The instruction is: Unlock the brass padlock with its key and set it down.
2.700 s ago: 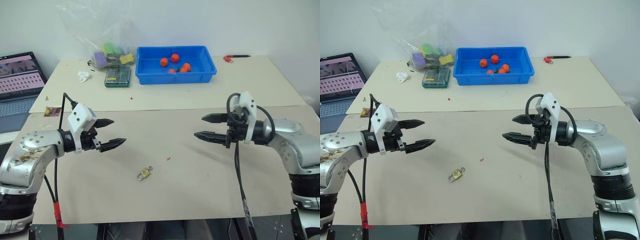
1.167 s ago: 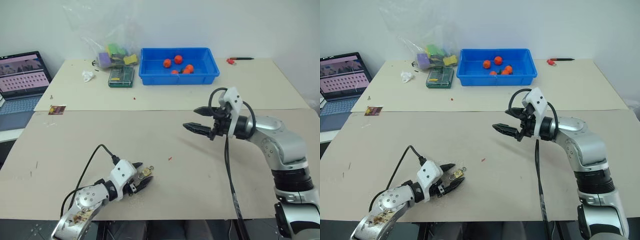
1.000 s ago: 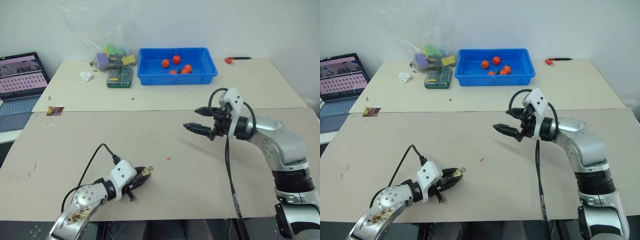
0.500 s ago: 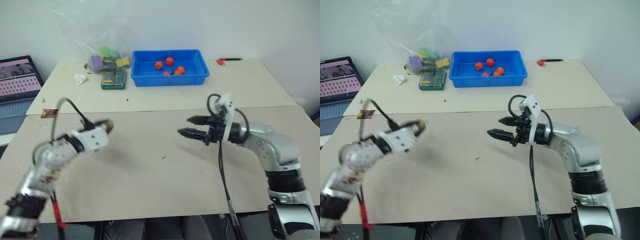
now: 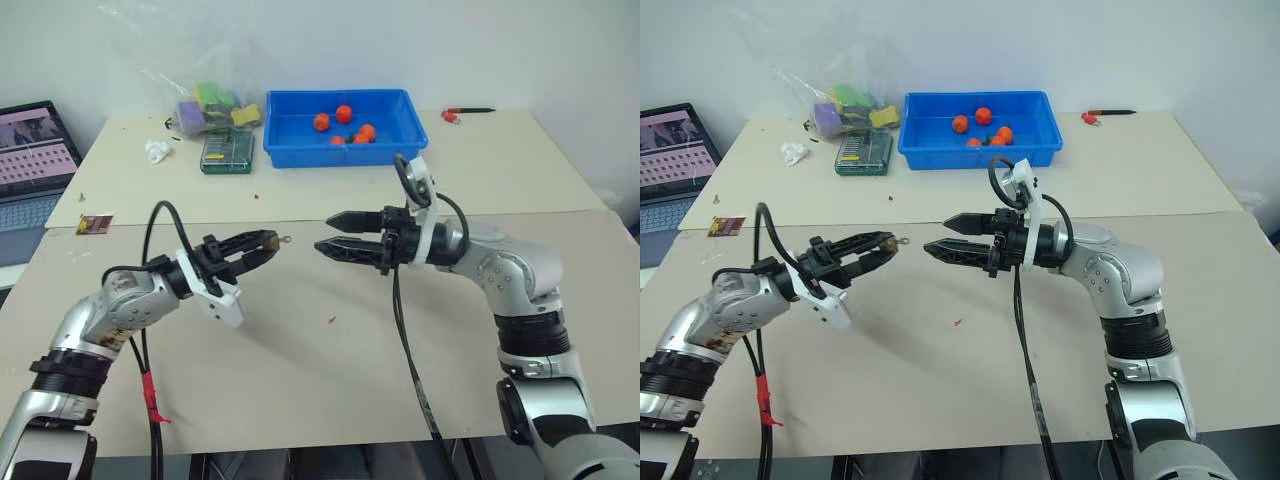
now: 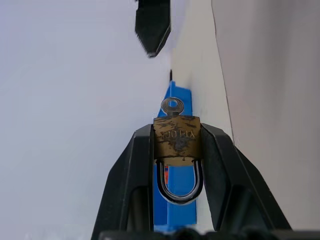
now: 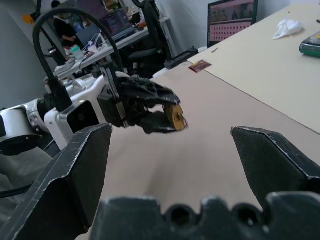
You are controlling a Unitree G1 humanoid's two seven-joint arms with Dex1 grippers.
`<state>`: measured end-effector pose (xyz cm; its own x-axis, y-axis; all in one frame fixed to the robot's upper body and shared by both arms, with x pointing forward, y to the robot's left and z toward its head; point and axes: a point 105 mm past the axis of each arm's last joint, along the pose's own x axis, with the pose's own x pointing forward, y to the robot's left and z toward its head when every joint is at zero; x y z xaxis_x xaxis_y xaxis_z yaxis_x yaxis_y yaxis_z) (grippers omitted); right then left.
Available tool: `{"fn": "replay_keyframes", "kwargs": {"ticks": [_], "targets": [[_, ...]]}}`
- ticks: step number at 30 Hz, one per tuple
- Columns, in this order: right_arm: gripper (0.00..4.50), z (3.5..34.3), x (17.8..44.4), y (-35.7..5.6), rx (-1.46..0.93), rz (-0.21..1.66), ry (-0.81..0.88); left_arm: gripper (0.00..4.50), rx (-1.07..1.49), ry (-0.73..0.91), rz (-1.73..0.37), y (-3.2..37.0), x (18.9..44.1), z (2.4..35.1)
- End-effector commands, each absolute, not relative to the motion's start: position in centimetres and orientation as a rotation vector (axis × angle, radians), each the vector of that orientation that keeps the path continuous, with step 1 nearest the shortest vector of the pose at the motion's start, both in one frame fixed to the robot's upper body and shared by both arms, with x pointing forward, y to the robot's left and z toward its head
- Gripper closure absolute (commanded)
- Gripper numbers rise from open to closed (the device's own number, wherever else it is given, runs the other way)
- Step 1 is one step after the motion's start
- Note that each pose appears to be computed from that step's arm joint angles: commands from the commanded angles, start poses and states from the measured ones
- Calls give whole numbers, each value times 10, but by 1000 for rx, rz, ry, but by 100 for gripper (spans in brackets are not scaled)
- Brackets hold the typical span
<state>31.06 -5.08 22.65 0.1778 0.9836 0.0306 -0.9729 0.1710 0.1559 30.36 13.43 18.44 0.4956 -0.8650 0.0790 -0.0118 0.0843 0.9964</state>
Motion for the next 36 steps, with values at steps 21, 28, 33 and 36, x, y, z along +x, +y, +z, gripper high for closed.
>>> {"fn": "replay_keyframes", "kwargs": {"ticks": [21,28,33,36], "targets": [[247,218,312,-58,108,1356,76,369,1214,-1012,-840,80,286,208],[429,219,312,-61,117,1362,80,369,1226,-996,-836,84,290,207],[429,223,310,-64,118,1373,79,369,1227,-992,-836,84,291,206],[429,222,308,-65,111,1380,83,369,1226,-994,-836,83,291,206]]}}
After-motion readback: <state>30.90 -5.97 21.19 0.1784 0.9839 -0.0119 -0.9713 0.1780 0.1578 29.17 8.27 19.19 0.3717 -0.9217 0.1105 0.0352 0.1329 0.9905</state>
